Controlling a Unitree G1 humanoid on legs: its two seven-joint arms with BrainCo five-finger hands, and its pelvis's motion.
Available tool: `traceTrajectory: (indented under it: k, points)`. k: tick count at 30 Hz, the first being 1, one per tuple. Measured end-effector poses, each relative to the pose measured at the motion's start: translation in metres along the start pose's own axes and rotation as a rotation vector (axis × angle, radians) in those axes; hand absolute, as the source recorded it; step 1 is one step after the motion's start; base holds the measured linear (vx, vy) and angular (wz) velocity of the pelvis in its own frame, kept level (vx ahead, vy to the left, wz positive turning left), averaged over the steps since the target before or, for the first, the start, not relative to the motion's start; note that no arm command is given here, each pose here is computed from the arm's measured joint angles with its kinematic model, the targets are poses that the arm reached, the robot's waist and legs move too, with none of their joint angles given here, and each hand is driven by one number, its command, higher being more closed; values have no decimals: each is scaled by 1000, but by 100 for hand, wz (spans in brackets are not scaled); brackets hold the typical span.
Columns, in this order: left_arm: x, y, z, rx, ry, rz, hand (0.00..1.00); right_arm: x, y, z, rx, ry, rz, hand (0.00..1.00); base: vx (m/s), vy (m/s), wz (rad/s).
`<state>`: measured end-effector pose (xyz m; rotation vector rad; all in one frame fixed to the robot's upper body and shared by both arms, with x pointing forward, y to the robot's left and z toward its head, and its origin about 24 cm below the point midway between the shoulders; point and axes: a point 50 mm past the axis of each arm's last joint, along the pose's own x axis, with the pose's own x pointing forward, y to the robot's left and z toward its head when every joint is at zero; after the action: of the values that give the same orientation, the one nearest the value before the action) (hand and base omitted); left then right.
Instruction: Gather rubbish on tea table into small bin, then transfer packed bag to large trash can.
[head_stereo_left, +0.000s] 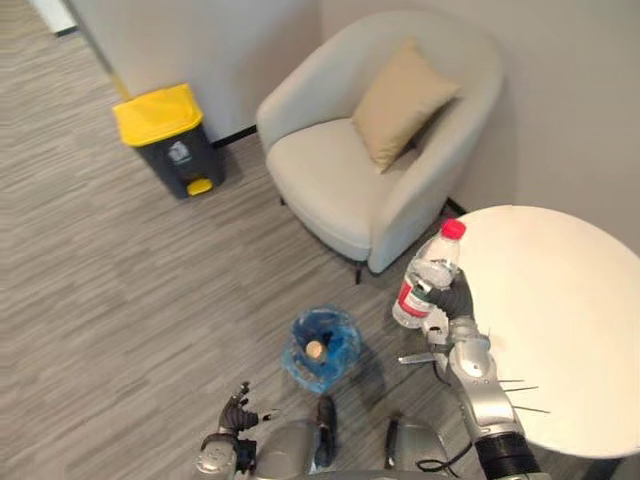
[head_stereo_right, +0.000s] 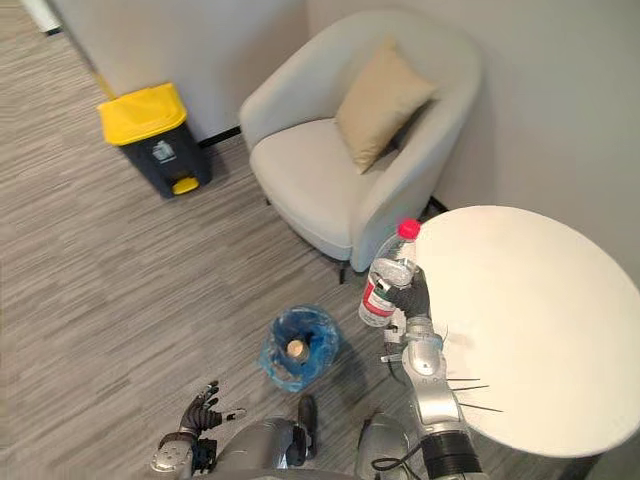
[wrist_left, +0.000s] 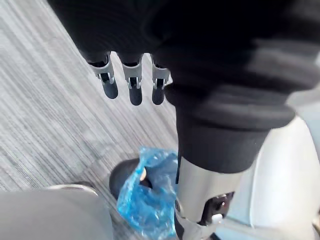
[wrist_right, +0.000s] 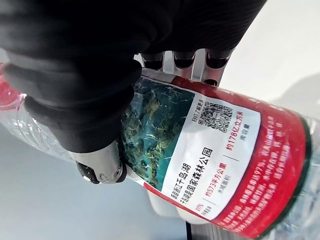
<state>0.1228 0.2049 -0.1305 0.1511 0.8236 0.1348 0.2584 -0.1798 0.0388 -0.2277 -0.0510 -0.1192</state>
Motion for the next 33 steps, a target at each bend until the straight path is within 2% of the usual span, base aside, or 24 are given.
traceTrajectory:
  k: [3, 7, 12, 16, 20, 21, 25, 28, 33]
  points:
    - [-3, 4, -11, -44, 44, 23, 0, -1, 11, 1, -3, -6, 79, 100, 72, -179, 28]
    - [3, 3, 5, -46, -2, 22, 0, 10, 15, 15, -36, -68, 127, 100, 59, -124, 41]
    - [15, 1, 42, -138, -119, 51, 0, 50, 27, 51, -252, -219, 241, 100, -113, -30, 48]
    - [26, -4, 67, -175, -169, 58, 0, 79, 35, 75, -393, -293, 253, 100, -176, -29, 17]
    - [36, -3, 105, -264, -255, 98, 0, 95, 23, 93, -450, -333, 153, 100, -210, 85, 36]
    - [38, -2, 126, -360, -305, 127, 0, 101, 20, 109, -461, -384, 91, 100, -184, 93, 28]
    - [34, 5, 157, -510, -398, 177, 0, 104, 26, 150, -398, -512, -18, 100, -152, 11, 27]
    - [28, 3, 178, -538, -485, 161, 0, 106, 22, 190, -380, -642, -98, 100, -99, 22, 12]
    - [24, 4, 188, -578, -534, 154, 0, 110, 5, 223, -365, -718, -221, 100, -76, 7, 11]
